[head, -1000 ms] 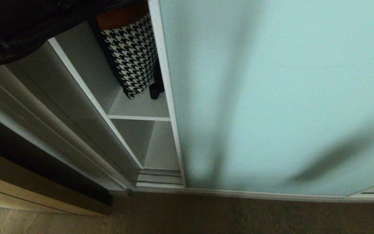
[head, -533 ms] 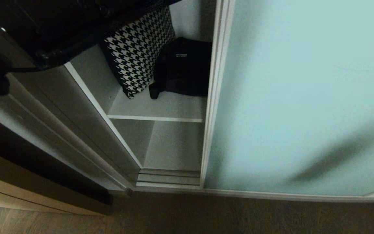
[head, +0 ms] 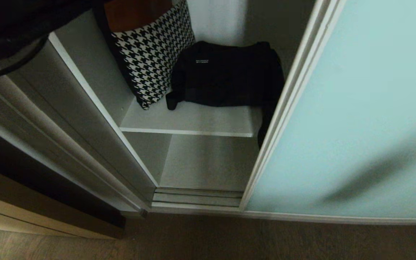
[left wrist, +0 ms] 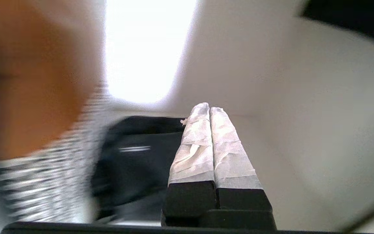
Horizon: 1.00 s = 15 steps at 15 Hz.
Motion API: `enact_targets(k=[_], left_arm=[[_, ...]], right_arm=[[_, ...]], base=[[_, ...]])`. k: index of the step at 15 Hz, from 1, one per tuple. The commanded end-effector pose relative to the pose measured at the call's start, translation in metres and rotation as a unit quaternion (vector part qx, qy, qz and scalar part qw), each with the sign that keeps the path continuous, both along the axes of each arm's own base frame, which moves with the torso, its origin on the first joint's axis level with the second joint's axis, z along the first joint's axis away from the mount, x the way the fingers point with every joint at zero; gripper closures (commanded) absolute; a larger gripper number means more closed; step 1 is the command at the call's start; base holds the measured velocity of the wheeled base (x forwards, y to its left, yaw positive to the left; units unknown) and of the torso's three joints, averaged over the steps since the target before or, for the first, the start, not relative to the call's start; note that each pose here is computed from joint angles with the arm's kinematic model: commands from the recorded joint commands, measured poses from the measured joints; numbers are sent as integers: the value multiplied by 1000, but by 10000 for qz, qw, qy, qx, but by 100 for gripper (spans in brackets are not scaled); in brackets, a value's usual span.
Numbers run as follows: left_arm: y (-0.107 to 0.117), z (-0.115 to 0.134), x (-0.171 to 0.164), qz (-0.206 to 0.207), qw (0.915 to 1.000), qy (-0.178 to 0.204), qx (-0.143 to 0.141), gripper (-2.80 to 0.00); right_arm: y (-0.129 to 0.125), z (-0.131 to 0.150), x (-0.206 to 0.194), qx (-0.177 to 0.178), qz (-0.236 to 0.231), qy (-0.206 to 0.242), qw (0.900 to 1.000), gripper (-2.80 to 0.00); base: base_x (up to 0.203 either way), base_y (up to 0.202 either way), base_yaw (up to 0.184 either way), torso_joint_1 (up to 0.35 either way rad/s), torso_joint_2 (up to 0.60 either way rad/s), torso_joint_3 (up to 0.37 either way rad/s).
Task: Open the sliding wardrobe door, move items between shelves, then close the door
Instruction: Open the door
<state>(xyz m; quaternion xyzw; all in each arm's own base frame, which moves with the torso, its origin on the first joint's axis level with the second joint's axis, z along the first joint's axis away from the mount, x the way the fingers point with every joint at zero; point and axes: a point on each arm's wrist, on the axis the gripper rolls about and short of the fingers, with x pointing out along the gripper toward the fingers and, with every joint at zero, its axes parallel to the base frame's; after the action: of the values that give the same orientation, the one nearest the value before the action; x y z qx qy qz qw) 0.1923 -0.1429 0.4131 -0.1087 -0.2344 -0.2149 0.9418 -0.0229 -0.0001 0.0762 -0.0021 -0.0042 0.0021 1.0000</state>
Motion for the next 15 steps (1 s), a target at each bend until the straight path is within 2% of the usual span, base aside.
enact_targets(k=[1, 4, 6, 9, 10, 13, 15], left_arm=[[41, 3, -10, 654, 9979, 24, -14, 0], [66, -26, -31, 1027, 9938, 381, 194, 0], [79, -54, -47, 1353, 9877, 722, 309, 0], [103, -117, -87, 1759, 9749, 1255, 542, 0], [112, -134, -104, 1882, 9721, 1296, 530, 0], [135, -203, -146, 2375, 9568, 1568, 591, 0], [144, -235, -167, 2665, 9496, 1567, 525, 0]], right_arm=[[0, 0, 0, -2, 2, -1, 10000, 0], [0, 0, 0, -2, 2, 0, 10000, 0], [0, 0, 0, -2, 2, -4, 10000, 0], [0, 0, 0, -2, 2, -4, 10000, 0], [0, 0, 0, -2, 2, 2, 10000, 0], [0, 0, 0, -2, 2, 1, 10000, 0], [0, 0, 0, -2, 2, -4, 10000, 0]], base=[[0, 0, 0, 0, 0, 0], [0, 0, 0, 0, 0, 0], [0, 0, 0, 0, 0, 0], [0, 0, 0, 0, 0, 0], [0, 0, 0, 0, 0, 0], [0, 0, 0, 0, 0, 0], [0, 0, 0, 0, 0, 0]])
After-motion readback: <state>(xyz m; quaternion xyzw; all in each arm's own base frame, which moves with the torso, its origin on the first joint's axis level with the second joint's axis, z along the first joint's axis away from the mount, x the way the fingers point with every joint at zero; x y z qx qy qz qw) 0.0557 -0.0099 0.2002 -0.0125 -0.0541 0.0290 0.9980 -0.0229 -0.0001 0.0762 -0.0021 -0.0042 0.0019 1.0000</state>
